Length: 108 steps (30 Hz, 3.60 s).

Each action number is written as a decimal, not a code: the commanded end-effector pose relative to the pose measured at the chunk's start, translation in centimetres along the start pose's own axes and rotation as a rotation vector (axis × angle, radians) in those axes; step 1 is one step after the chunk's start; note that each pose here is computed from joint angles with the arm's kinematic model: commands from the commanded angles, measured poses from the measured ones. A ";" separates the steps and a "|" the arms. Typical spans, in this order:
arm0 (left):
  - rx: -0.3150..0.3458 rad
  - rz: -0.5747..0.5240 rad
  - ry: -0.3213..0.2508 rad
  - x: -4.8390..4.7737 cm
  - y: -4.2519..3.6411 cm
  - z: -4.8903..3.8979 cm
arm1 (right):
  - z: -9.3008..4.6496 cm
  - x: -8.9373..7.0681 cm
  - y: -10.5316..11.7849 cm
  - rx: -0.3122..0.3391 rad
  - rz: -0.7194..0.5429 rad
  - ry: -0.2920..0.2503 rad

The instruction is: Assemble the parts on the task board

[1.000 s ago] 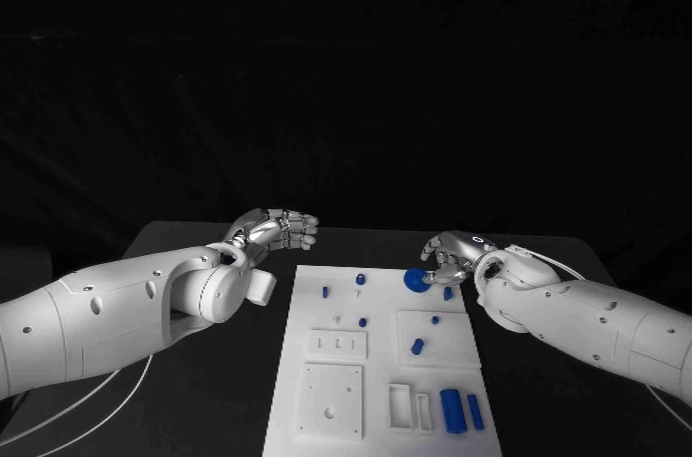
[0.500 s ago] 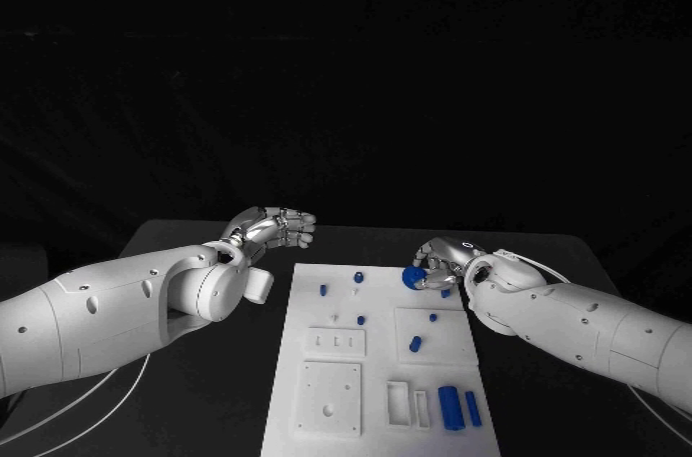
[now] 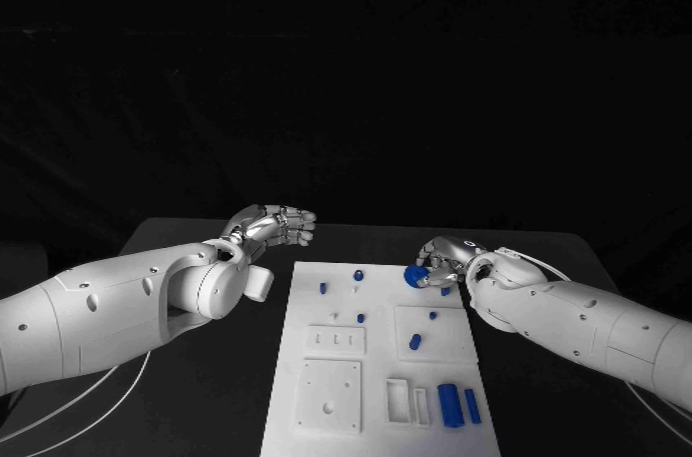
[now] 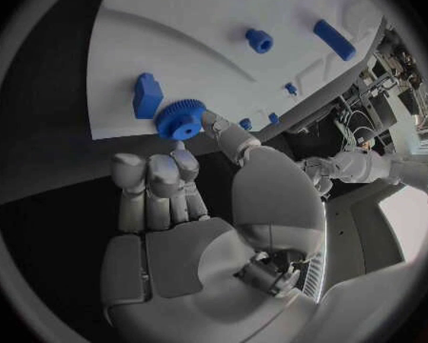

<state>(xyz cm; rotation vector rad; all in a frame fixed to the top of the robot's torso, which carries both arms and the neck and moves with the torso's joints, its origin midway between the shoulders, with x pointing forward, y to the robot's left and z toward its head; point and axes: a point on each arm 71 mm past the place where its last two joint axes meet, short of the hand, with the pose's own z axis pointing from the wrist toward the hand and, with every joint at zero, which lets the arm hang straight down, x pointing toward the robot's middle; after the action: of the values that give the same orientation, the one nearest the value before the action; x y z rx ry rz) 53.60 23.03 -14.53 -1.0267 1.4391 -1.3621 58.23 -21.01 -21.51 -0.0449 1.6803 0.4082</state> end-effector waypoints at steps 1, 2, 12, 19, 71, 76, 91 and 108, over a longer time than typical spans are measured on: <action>0.013 0.000 0.014 0.19 -0.17 0.03 | -0.1 0.5 0.2 -0.011 0.013 0.048; 0.013 0.000 0.013 0.16 -0.17 0.02 | -0.1 0.6 0.4 -0.013 0.013 0.053; 0.012 0.000 0.015 0.27 -0.17 0.06 | 0.0 0.8 -0.1 -0.001 0.011 0.064; 0.012 0.000 0.015 0.26 -0.16 0.07 | 0.0 0.9 0.0 -0.005 -0.019 0.060; 0.011 0.000 0.013 0.19 -0.18 -0.10 | -0.5 2.1 1.3 -0.033 -0.205 -0.041; 0.011 0.000 0.011 0.14 -0.18 -0.09 | -0.7 1.8 1.5 -0.032 -0.194 -0.083; 0.012 0.001 0.007 -0.01 -0.18 -0.15 | -1.4 0.2 2.2 -0.057 -0.220 -0.189; 0.013 0.002 0.006 0.06 -0.19 -0.14 | -1.2 0.6 9.7 -0.203 -0.246 -0.220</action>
<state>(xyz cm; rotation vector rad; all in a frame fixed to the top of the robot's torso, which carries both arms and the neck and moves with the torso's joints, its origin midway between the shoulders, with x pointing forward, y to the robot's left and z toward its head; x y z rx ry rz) 53.46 23.21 -14.51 -1.0269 1.4395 -1.3606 54.57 -12.64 -19.84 -0.3105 1.4207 0.4030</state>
